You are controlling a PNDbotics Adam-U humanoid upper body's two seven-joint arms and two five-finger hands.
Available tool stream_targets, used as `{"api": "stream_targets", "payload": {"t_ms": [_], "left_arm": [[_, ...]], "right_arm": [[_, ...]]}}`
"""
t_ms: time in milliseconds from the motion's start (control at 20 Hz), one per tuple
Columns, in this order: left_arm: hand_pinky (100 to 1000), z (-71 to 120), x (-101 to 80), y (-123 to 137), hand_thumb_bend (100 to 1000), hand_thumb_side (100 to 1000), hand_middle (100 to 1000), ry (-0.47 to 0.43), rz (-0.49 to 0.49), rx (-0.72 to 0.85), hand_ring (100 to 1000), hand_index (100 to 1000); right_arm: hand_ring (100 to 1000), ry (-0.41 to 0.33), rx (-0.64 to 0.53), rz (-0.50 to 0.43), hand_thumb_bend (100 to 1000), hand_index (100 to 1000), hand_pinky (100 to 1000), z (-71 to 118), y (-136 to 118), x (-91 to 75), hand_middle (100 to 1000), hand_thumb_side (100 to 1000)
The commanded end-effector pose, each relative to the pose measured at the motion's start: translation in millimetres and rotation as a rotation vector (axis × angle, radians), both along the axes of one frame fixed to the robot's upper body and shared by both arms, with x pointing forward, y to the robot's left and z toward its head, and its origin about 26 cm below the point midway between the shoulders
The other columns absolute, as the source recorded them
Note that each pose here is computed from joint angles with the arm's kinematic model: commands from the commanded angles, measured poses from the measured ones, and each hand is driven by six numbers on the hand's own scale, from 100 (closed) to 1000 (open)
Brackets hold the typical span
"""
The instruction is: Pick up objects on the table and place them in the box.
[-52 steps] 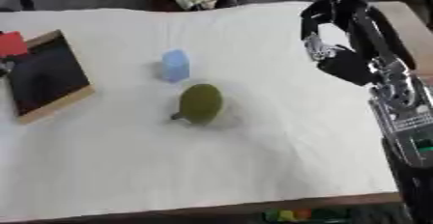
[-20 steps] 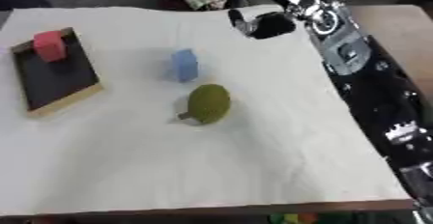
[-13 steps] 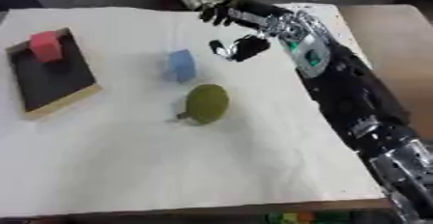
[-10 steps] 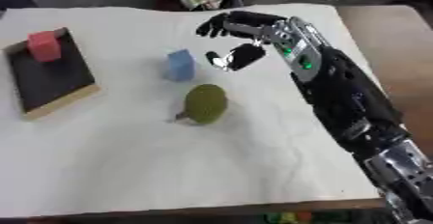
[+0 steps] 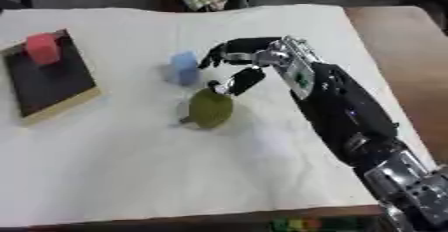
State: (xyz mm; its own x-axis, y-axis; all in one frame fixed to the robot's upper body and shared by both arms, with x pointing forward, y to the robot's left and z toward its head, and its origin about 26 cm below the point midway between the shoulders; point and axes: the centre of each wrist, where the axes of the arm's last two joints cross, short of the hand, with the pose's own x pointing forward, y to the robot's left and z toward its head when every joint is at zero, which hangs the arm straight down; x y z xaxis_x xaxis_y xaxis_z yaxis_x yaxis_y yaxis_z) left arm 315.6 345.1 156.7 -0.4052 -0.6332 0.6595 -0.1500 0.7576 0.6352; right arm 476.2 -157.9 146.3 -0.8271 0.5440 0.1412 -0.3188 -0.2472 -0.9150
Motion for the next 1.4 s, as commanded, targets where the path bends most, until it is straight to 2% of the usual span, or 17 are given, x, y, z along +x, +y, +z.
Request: {"api": "stream_targets", "payload": {"t_ms": [50, 450, 650, 750, 850, 900, 1000, 1050, 1200, 1300, 1400], "left_arm": [[602, 6.4, -0.7, 3.4, 100, 621, 711, -0.014, 0.002, 0.014, 705, 848], [602, 3.3, -1.6, 5.5, 100, 634, 712, 0.004, 0.004, 0.021, 704, 849], [602, 2.8, -1.7, 5.7, 100, 636, 712, 0.008, 0.003, 0.025, 704, 850], [602, 2.8, -1.7, 5.2, 100, 636, 712, 0.008, 0.001, 0.026, 704, 850], [602, 2.7, -1.8, 5.1, 100, 636, 712, 0.007, 0.001, 0.026, 704, 850], [602, 2.6, -1.7, 5.1, 100, 636, 712, 0.008, 0.001, 0.026, 703, 850], [603, 2.4, -1.7, 4.7, 100, 637, 712, 0.008, 0.000, 0.026, 704, 850], [603, 2.2, -1.7, 4.6, 100, 637, 712, 0.009, -0.001, 0.026, 704, 850], [602, 1.8, -1.8, 4.5, 100, 638, 712, 0.010, -0.001, 0.027, 704, 850], [603, 1.4, -1.7, 4.3, 100, 638, 713, 0.012, -0.002, 0.027, 704, 850], [603, 0.8, -1.8, 4.6, 100, 638, 713, 0.013, 0.000, 0.028, 704, 850]], "right_arm": [[866, -0.021, -0.081, 0.085, 100, 918, 848, 14.0, 0.5, 0.2, 868, 745], [868, -0.032, -0.115, 0.161, 100, 914, 852, 40.7, -8.9, -8.8, 869, 800], [866, 0.011, -0.138, 0.193, 100, 909, 848, 38.2, -6.3, -14.7, 863, 880], [865, 0.040, -0.146, 0.197, 100, 909, 847, 32.2, -5.2, -16.3, 861, 889], [866, 0.054, -0.148, 0.192, 100, 918, 847, 27.6, -5.0, -16.9, 864, 860], [866, 0.058, -0.150, 0.184, 100, 929, 848, 25.2, -5.6, -16.7, 865, 823], [869, 0.054, -0.162, 0.166, 100, 945, 850, 20.1, -7.1, -15.8, 872, 684], [870, 0.046, -0.172, 0.160, 100, 950, 852, 17.8, -7.7, -15.4, 876, 575], [873, 0.011, -0.209, 0.151, 100, 943, 856, 11.8, -8.4, -14.3, 884, 350], [872, -0.010, -0.228, 0.147, 100, 914, 855, 8.1, -9.5, -13.3, 882, 347], [867, -0.025, -0.230, 0.144, 100, 838, 851, 5.3, -10.5, -12.2, 874, 345]]}}
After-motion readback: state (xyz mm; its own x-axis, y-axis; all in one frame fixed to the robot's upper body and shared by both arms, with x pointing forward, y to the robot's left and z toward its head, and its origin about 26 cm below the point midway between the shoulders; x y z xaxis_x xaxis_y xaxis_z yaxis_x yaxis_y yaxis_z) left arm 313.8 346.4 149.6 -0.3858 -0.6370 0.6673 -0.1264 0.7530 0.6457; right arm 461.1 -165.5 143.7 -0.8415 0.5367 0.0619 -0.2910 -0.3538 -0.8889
